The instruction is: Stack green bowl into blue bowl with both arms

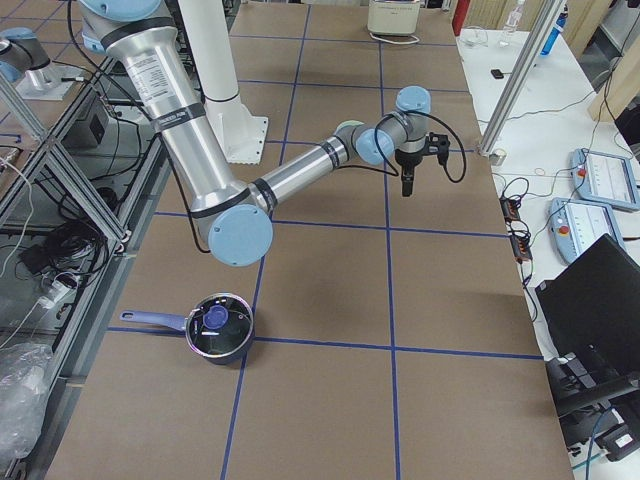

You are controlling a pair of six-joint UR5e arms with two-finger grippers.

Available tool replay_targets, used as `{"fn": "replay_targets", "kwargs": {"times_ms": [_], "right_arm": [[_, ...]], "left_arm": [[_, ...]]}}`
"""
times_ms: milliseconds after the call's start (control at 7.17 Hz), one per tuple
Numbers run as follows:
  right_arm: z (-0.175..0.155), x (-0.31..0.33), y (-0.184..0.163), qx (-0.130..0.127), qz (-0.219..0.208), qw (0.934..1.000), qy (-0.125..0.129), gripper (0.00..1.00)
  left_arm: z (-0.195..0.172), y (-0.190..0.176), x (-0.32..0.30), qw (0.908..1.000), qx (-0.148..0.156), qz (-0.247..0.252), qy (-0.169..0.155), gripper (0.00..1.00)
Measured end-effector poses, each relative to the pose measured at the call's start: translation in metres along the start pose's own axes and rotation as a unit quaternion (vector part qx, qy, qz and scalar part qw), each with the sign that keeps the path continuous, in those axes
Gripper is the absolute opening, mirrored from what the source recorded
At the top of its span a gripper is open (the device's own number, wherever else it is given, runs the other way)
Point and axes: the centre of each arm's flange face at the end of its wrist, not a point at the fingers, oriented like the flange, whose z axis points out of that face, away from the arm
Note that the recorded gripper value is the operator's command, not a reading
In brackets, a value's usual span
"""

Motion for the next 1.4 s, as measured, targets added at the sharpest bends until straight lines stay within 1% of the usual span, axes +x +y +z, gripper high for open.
{"fn": "replay_targets", "kwargs": {"times_ms": [140, 279, 558, 698, 977, 1116, 1395], "right_arm": [[-0.013, 0.058, 0.002, -0.005, -0.011, 0.9999, 0.010, 1.00], [-0.022, 0.117, 0.015, -0.010, -0.020, 0.9995, 0.021, 1.00], [-0.041, 0.227, 0.055, -0.016, -0.027, 0.9989, 0.036, 1.00], [-0.046, 0.272, 0.079, -0.019, -0.023, 0.9986, 0.043, 1.00], [-0.049, 0.331, 0.120, -0.029, -0.019, 0.9980, 0.053, 1.00], [-0.050, 0.345, 0.130, -0.030, -0.017, 0.9978, 0.056, 1.00], [-0.049, 0.353, 0.136, -0.033, -0.014, 0.9977, 0.058, 1.00]], "left_arm": [[0.001, 0.002, -0.001, 1.0000, -0.001, -0.001, 0.000, 0.98], [0.000, 0.003, -0.001, 1.0000, -0.001, 0.000, 0.000, 0.98], [0.000, 0.003, -0.001, 1.0000, 0.000, 0.001, 0.000, 0.98], [0.000, 0.003, -0.001, 1.0000, -0.001, 0.000, 0.000, 0.98], [0.001, 0.004, -0.002, 1.0000, -0.001, -0.001, 0.000, 0.98], [0.001, 0.004, -0.002, 1.0000, -0.001, 0.000, 0.000, 0.98], [0.002, 0.004, -0.003, 1.0000, 0.000, 0.002, 0.000, 0.98]]}}
